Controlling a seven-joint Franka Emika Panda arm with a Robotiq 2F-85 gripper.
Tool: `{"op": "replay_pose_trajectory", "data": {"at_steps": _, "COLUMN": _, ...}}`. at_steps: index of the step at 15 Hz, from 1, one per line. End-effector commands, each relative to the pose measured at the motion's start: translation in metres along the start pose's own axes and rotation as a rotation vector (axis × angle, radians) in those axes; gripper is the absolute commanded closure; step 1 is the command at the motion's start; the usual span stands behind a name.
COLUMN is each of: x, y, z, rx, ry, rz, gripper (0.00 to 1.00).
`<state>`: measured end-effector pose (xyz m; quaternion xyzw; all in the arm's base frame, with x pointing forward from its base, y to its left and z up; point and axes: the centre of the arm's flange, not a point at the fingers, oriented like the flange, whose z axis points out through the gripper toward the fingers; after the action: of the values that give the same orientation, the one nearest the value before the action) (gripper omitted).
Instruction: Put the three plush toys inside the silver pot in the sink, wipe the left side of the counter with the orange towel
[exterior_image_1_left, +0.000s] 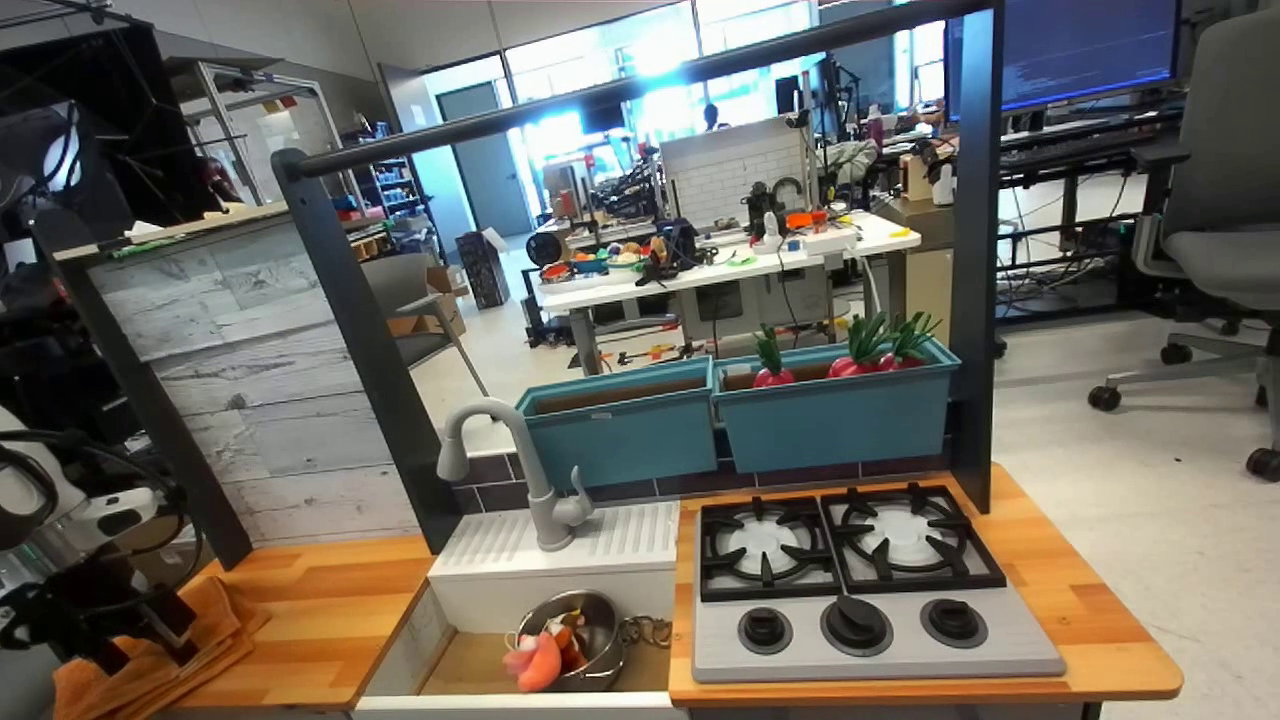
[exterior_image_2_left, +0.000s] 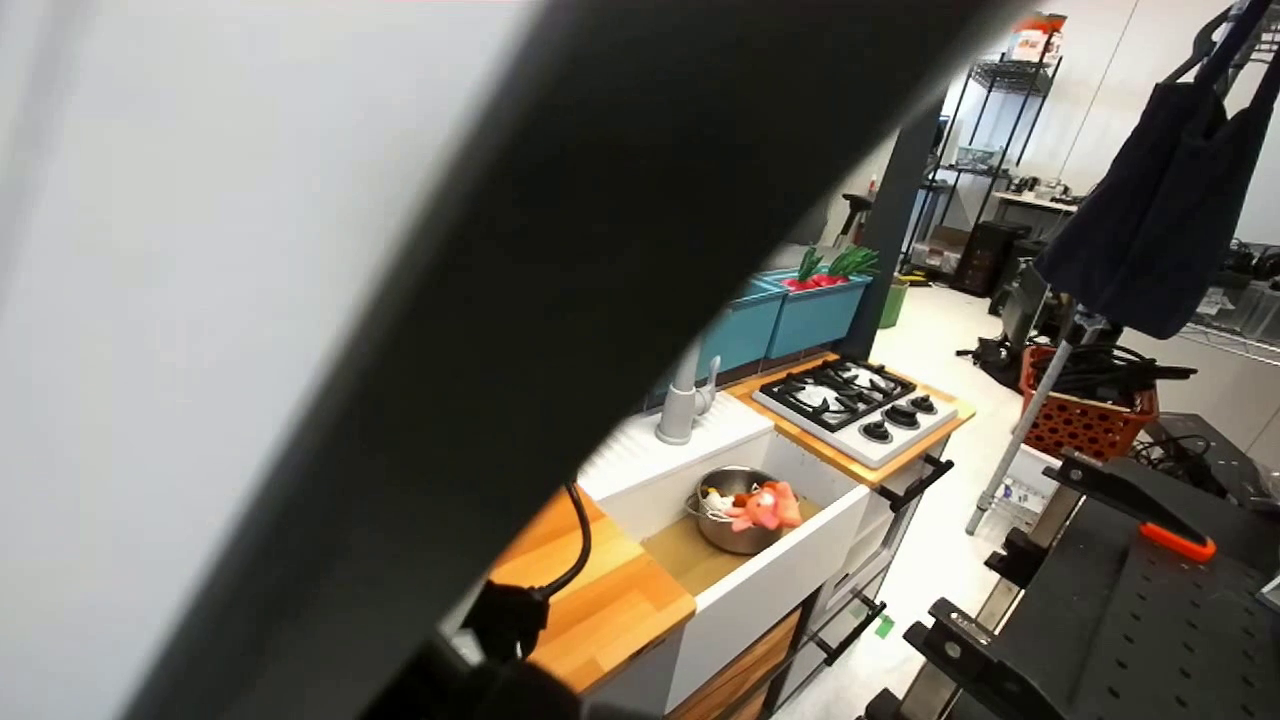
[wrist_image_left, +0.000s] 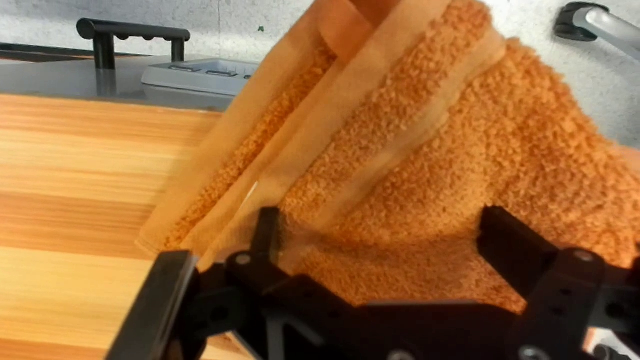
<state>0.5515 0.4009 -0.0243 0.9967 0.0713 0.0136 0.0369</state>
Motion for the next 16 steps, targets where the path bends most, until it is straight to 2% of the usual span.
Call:
{"op": "replay_pose_trajectory", "data": {"at_steps": 1, "x": 0.014, "y": 0.036, "z": -0.001, "rx": 0.018, "ry": 0.043, "rz": 0.108, "gripper": 0.0}}
{"op": "replay_pose_trajectory", "data": {"at_steps": 3, "x": 0.026, "y": 0.079, "z": -0.007, "rx": 0.001, "ry": 0.095, "rz": 0.224, "gripper": 0.0}}
{"op": "replay_pose_trajectory", "data": {"at_steps": 6, "x": 0.035, "y": 0.133, "z": -0.001, "rx": -0.027, "ry": 0.124, "rz": 0.377, "gripper": 0.0}}
{"op": "replay_pose_trajectory", "data": {"at_steps": 9, "x": 0.038, "y": 0.143, "z": 0.01, "rx": -0.044, "ry": 0.106, "rz": 0.395, "gripper": 0.0}}
{"op": "replay_pose_trajectory", "data": {"at_steps": 12, "x": 0.029, "y": 0.099, "z": 0.014, "rx": -0.025, "ry": 0.086, "rz": 0.276, "gripper": 0.0}}
{"op": "replay_pose_trajectory", "data": {"at_steps": 16, "x": 0.006, "y": 0.002, "z": 0.011, "rx": 0.025, "ry": 0.105, "rz": 0.044, "gripper": 0.0}}
